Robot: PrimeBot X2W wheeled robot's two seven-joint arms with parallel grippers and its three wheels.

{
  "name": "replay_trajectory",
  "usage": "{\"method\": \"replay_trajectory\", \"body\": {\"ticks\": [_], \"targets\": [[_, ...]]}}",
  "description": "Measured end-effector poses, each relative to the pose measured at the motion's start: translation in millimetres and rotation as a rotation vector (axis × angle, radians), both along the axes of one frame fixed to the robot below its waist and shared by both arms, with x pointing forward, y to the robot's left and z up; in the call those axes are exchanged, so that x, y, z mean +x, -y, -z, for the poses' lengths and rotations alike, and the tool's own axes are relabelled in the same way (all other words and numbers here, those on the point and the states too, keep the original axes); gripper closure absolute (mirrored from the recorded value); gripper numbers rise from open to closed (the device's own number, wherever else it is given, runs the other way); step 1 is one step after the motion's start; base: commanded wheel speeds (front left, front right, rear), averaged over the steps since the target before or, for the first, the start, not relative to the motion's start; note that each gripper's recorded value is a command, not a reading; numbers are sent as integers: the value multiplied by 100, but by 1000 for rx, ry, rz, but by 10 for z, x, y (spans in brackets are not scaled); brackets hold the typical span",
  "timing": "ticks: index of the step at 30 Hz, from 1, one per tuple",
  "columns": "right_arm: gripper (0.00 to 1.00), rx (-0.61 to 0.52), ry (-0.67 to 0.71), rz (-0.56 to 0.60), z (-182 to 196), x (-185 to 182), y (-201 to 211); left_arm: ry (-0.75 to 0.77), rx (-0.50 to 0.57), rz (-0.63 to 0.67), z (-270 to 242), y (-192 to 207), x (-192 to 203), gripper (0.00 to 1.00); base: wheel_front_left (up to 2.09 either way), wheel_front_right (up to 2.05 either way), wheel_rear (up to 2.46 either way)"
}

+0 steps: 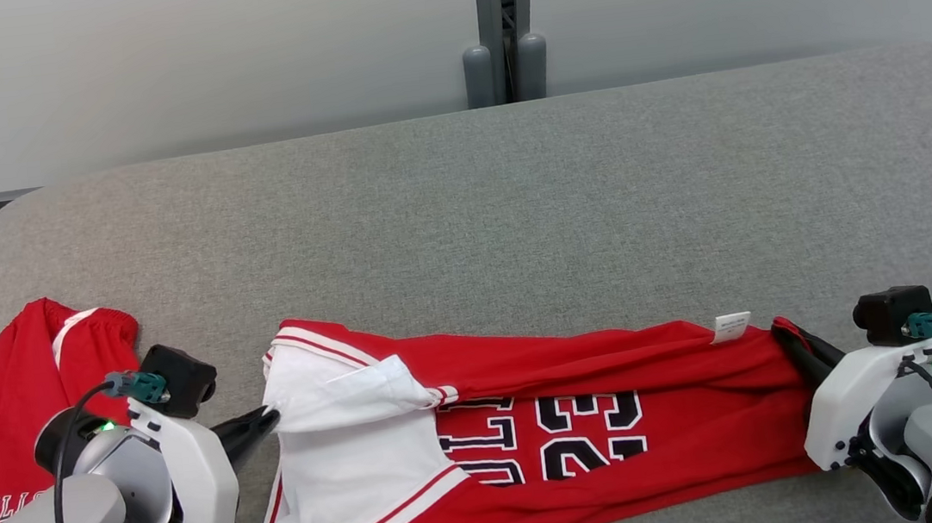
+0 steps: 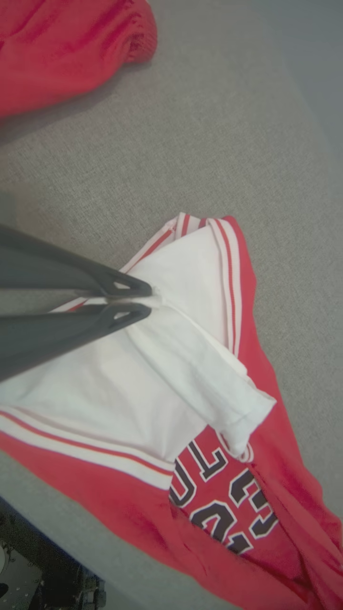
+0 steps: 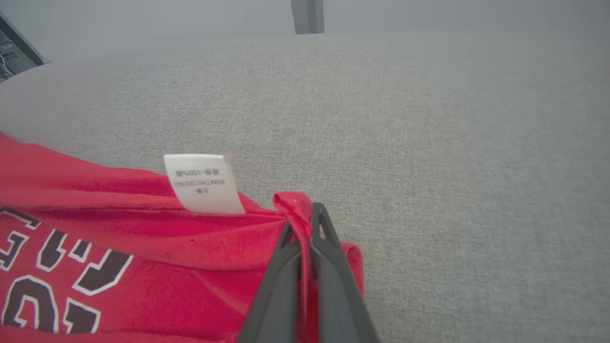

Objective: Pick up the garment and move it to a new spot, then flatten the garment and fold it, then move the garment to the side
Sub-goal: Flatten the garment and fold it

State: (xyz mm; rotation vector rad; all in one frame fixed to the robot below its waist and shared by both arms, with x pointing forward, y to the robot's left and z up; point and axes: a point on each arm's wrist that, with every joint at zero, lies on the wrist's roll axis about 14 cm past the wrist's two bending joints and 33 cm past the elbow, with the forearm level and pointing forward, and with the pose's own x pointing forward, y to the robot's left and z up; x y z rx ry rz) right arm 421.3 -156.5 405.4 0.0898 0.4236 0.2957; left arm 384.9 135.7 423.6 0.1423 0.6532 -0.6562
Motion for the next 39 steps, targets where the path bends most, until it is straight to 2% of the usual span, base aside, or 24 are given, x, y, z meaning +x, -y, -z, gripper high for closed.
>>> {"method": "replay_trajectory", "body": {"ticks": [10, 19, 28, 33, 39], "targets": [[100, -58, -16, -27, 67, -57, 82, -33, 3, 49, 23, 95, -292, 100, 0, 0, 0], [100, -154, -1, -65, 45, -70, 260, -48, 8, 68, 21, 131, -417, 100, 0, 0, 0], [100, -200, -6, -210, 97, -284, 88, -90, 17, 83, 78, 144, -581, 100, 0, 0, 0], [100, -243, -53, -272, 169, -421, 103, -109, 20, 90, 102, 152, -653, 100, 0, 0, 0], [100, -256, -83, -288, 177, -460, 141, -115, 15, 96, 96, 168, -680, 100, 0, 0, 0]]}}
